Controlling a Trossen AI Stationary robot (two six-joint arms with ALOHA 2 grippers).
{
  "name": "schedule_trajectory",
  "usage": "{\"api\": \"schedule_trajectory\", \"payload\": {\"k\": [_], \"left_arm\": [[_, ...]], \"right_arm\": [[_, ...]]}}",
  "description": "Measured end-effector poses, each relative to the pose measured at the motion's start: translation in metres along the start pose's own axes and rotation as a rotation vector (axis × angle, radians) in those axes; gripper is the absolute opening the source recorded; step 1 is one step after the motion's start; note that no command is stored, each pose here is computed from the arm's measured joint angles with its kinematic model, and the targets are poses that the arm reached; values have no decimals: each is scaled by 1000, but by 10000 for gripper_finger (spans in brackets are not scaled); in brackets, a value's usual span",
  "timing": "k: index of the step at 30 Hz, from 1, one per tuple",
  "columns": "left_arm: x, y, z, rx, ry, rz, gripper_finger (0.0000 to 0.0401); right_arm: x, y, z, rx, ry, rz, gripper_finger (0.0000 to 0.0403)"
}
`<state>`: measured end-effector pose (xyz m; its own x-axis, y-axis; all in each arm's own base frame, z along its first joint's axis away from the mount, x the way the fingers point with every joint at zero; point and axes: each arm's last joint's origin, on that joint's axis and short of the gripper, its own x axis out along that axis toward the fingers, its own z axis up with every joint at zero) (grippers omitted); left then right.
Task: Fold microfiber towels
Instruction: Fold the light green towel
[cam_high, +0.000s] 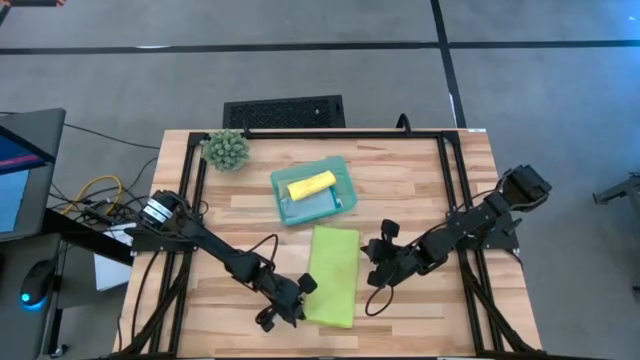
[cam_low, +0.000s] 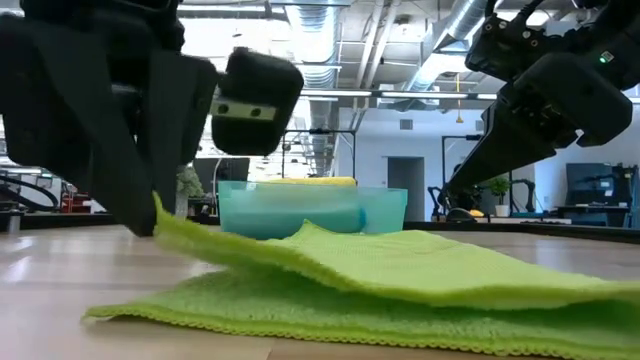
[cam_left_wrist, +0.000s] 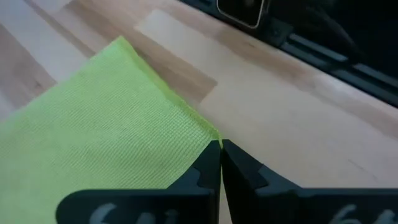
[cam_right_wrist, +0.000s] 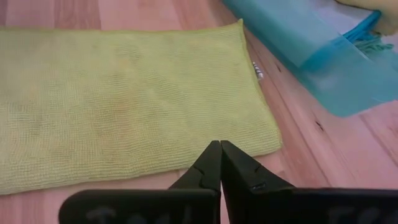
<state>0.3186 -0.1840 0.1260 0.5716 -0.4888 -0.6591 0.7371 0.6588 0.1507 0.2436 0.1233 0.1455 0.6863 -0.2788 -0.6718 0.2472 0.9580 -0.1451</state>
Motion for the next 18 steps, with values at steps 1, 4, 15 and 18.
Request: {"api": "schedule_trajectory", "payload": {"k": [1, 4, 15, 18], "left_arm": [[2, 0, -1, 0, -4, -4, 0], [6, -1, -7, -5, 22, -12, 1], [9, -1, -7, -23, 7, -29, 55], [9, 0, -8, -60, 8, -33, 84]], "right_arm": [[0, 0, 0, 1, 1, -2, 28], [0, -1, 0, 1, 2, -2, 26], [0, -1, 0, -1, 4, -3, 26], [0, -1, 0, -1, 4, -3, 25]]}}
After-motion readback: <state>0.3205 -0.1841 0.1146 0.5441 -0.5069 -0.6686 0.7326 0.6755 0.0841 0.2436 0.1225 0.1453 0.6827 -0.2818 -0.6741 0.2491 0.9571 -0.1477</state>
